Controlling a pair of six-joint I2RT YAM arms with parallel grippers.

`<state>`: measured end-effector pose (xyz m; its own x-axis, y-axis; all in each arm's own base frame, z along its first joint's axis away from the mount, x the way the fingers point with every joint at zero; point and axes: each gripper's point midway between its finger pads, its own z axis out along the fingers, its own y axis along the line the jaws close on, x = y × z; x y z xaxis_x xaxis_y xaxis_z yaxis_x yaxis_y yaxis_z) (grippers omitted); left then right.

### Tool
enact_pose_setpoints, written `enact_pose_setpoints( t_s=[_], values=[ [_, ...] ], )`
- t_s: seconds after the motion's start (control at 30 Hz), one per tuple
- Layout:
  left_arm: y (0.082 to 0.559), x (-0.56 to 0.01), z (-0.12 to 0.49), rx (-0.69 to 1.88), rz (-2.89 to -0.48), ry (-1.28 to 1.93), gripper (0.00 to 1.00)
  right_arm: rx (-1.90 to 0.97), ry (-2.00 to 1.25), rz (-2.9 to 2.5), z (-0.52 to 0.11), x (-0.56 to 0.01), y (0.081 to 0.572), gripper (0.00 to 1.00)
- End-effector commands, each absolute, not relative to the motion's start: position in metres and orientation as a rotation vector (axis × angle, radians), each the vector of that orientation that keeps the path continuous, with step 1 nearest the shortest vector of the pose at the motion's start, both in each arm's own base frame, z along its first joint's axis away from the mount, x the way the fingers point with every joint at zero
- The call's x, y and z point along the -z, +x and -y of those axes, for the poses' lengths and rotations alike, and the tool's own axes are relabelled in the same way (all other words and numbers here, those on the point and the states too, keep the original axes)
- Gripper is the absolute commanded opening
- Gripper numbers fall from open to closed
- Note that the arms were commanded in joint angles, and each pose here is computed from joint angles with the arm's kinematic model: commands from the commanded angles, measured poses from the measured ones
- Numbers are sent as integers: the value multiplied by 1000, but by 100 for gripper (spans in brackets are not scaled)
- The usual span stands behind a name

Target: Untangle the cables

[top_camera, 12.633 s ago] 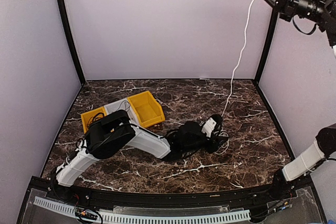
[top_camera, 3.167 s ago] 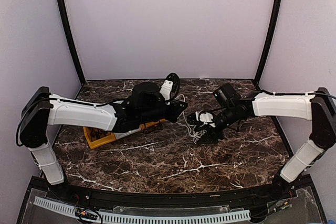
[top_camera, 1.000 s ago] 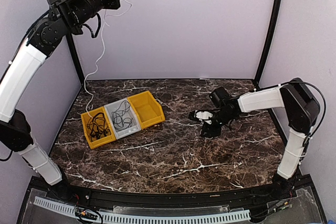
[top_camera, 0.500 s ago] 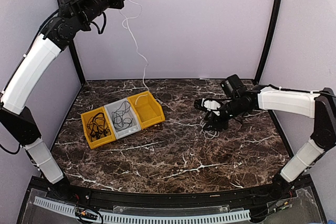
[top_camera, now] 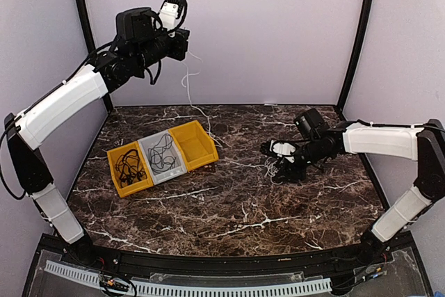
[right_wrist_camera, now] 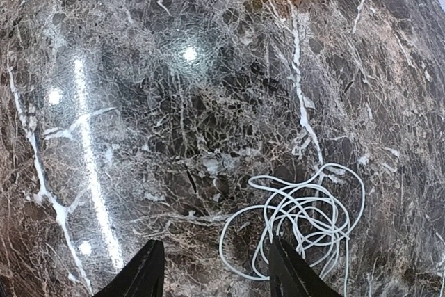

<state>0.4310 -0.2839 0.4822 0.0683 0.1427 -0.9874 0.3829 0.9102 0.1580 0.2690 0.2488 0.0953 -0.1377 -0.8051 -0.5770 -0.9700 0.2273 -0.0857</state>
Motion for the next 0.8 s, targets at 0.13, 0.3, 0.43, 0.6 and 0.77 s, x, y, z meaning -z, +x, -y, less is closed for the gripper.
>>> enact_pose_setpoints(
  t_s=[0.13,0.3,0.43,0.6,0.77],
  values=[
    [417,-525,265,232,-1408,360,0,-391,-1638,-1987,-249,-86,273,53],
    [415,-562,274,262,-1328,385,0,-382,-1638,-1991,-248,-84,274,53],
    [408,-597,281,317,-1254,409,0,-376,-1640,-2002,-247,-81,274,53],
    [397,-627,277,333,-1178,398,0,-372,-1644,-2015,-245,-76,274,53],
    [389,-635,271,333,-1162,396,0,-380,-1649,-2024,-246,-73,274,53]
  ],
)
